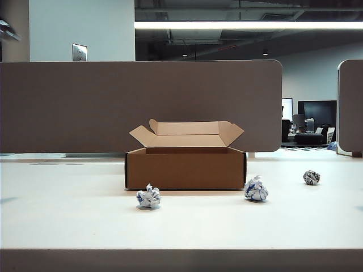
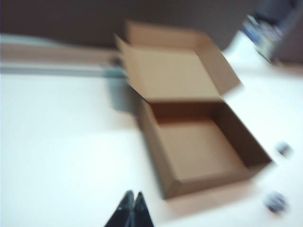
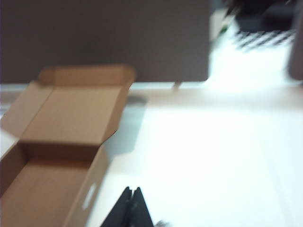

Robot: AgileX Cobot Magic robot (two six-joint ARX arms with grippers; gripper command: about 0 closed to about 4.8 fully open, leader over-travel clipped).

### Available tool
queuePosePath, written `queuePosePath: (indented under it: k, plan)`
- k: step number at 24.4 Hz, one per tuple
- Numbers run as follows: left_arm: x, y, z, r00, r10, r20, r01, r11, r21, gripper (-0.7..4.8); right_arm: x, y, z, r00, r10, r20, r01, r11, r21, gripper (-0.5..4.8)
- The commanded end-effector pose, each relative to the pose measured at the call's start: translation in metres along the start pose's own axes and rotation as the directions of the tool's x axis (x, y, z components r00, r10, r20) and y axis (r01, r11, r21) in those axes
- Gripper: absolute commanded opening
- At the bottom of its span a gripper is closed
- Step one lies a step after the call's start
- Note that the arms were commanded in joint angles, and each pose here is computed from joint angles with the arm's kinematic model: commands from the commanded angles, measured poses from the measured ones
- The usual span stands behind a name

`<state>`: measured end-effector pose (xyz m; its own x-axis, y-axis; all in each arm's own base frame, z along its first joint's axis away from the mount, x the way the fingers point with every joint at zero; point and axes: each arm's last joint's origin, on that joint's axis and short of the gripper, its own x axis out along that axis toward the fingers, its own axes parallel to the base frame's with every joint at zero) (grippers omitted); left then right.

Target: Pick up all the paper balls on the table and put them in the paper box.

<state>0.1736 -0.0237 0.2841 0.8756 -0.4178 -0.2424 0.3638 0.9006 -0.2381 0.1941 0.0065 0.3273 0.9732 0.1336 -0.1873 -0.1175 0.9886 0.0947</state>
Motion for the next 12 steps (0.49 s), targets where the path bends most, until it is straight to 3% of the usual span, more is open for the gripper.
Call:
queuePosePath:
  k: [1, 4, 5, 8, 10, 12]
  plan:
    - [0.032, -0.015, 0.008, 0.987, -0.147, -0.066, 0.151, 0.987, 0.054, 0.25, 0.028, 0.015, 0.003, 0.993, 0.091, -0.070, -0.095, 0.995, -0.044, 1.54]
    - [0.053, -0.028, 0.005, 0.968, -0.210, -0.135, 0.228, 0.964, 0.136, 0.86, 0.048, 0.032, -0.001, 0.979, 0.156, -0.130, -0.166, 0.984, -0.070, 3.65]
    - [0.058, -0.031, 0.003, 0.963, -0.219, -0.153, 0.243, 0.958, 0.156, 0.91, 0.052, 0.037, -0.003, 0.975, 0.170, -0.146, -0.182, 0.981, -0.071, 4.04]
    - [0.076, -0.038, -0.003, 0.945, -0.248, -0.215, 0.290, 0.938, 0.190, 1.15, 0.067, 0.049, -0.009, 0.957, 0.204, -0.208, -0.223, 0.972, -0.075, 4.24]
    - [0.090, -0.040, -0.013, 0.929, -0.254, -0.270, 0.317, 0.921, 0.224, 2.46, 0.082, 0.061, -0.020, 0.935, 0.210, -0.287, -0.245, 0.965, -0.094, 4.63]
    - [0.098, -0.040, -0.019, 0.916, -0.261, -0.305, 0.341, 0.907, 0.247, 2.88, 0.090, 0.071, -0.031, 0.923, 0.188, -0.334, -0.239, 0.964, -0.119, 4.64]
